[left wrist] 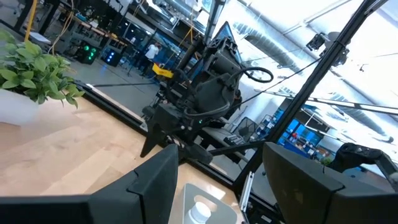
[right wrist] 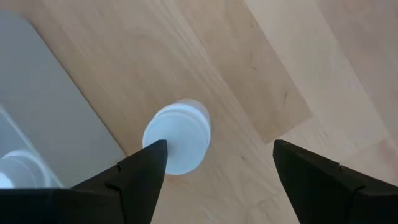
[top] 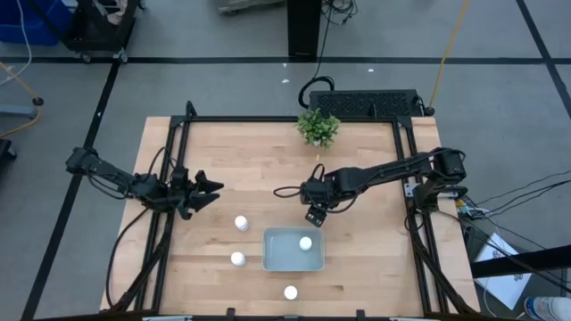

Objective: Pick and place pill bottles into a basket
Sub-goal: Put the white pill bottle into the gray bin

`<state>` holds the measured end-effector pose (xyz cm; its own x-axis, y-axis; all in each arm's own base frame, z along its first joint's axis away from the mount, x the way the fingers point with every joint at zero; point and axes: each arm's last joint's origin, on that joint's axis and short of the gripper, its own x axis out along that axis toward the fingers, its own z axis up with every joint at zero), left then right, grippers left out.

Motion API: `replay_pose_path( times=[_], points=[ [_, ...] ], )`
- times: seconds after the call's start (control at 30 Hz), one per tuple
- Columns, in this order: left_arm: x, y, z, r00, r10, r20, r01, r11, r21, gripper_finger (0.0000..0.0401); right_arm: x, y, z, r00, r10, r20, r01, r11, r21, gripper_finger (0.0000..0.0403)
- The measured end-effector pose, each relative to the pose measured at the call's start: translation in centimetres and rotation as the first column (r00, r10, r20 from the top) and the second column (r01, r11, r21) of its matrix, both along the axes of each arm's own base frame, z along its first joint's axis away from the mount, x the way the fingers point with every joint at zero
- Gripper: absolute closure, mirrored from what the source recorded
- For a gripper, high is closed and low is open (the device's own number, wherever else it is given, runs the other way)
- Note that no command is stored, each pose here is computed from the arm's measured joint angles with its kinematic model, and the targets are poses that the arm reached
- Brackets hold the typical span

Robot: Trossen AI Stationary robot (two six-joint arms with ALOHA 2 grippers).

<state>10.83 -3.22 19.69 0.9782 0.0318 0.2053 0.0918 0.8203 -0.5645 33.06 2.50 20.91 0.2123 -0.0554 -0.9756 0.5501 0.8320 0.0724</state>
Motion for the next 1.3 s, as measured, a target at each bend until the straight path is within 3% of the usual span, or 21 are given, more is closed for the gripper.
replay_pose_path(
  times=[0.33, 0.77, 1.3],
  points=[
    [0.0, 0.0, -0.1, 1.000, 0.002, -0.006, -0.002, 1.000, 0.005, 0.0160, -0.1, 0.2, 0.2, 1.000, 0.018, 0.007, -0.018, 1.000, 0.023, 0.0116],
    [0.0, 0.0, -0.1, 1.000, 0.006, -0.008, -0.005, 1.000, 0.007, 0.0160, 0.6, 1.5, 1.5, 0.986, 0.061, 0.158, -0.071, 0.996, 0.060, 0.0117],
    [0.0, 0.0, -0.1, 1.000, 0.005, -0.007, -0.005, 1.000, 0.004, 0.0160, 0.4, 2.0, 0.2, 0.996, 0.061, 0.071, -0.061, 0.998, 0.001, 0.0117]
  ],
)
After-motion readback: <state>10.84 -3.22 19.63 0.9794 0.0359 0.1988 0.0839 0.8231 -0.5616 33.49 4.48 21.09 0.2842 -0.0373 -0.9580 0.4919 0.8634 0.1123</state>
